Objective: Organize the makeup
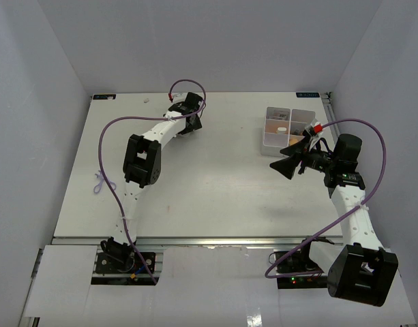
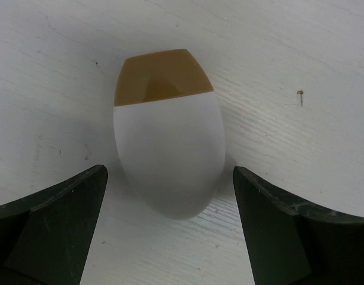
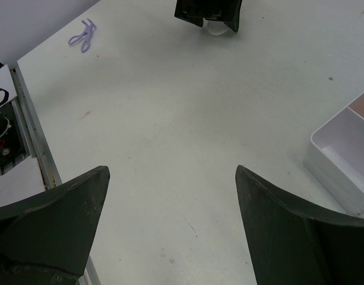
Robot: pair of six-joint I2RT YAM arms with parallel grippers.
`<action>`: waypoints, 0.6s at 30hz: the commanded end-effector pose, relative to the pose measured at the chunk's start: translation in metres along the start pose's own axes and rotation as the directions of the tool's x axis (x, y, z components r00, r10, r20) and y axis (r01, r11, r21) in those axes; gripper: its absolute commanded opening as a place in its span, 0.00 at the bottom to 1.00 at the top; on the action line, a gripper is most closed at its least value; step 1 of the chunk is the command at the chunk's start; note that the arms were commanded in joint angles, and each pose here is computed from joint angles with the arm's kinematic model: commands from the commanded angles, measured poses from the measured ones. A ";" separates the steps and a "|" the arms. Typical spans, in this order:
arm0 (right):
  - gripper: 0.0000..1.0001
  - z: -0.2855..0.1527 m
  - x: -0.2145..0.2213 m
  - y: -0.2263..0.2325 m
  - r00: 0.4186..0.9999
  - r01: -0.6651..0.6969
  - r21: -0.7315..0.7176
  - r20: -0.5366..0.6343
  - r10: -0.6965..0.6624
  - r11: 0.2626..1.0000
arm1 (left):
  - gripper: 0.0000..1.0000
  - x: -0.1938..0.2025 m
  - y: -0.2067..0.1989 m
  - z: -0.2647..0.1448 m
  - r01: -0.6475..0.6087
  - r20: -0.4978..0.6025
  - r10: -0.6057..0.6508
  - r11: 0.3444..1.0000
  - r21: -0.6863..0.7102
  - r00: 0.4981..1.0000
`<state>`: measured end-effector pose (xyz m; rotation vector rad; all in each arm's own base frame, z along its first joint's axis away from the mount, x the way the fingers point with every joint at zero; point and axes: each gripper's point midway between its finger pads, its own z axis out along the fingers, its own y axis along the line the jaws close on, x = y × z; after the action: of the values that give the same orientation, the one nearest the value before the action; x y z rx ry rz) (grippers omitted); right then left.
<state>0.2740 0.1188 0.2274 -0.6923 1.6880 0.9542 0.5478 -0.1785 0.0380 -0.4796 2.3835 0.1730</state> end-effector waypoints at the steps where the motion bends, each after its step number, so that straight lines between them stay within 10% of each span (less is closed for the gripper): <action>1: 0.93 0.000 -0.006 -0.001 1.000 0.025 -0.004 0.014 -0.025 1.000 | 0.98 -0.025 -0.001 -0.006 0.025 0.039 -0.026 0.999 0.024 0.999; 18: 0.93 -0.001 -0.005 -0.003 1.000 0.024 0.003 0.015 -0.024 1.000 | 0.86 -0.034 0.003 0.017 0.035 0.028 -0.037 0.998 0.050 0.999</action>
<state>0.2743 0.1183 0.2274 -0.6906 1.6886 0.9523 0.5649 -0.1659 0.0351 -0.4814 2.3820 0.1471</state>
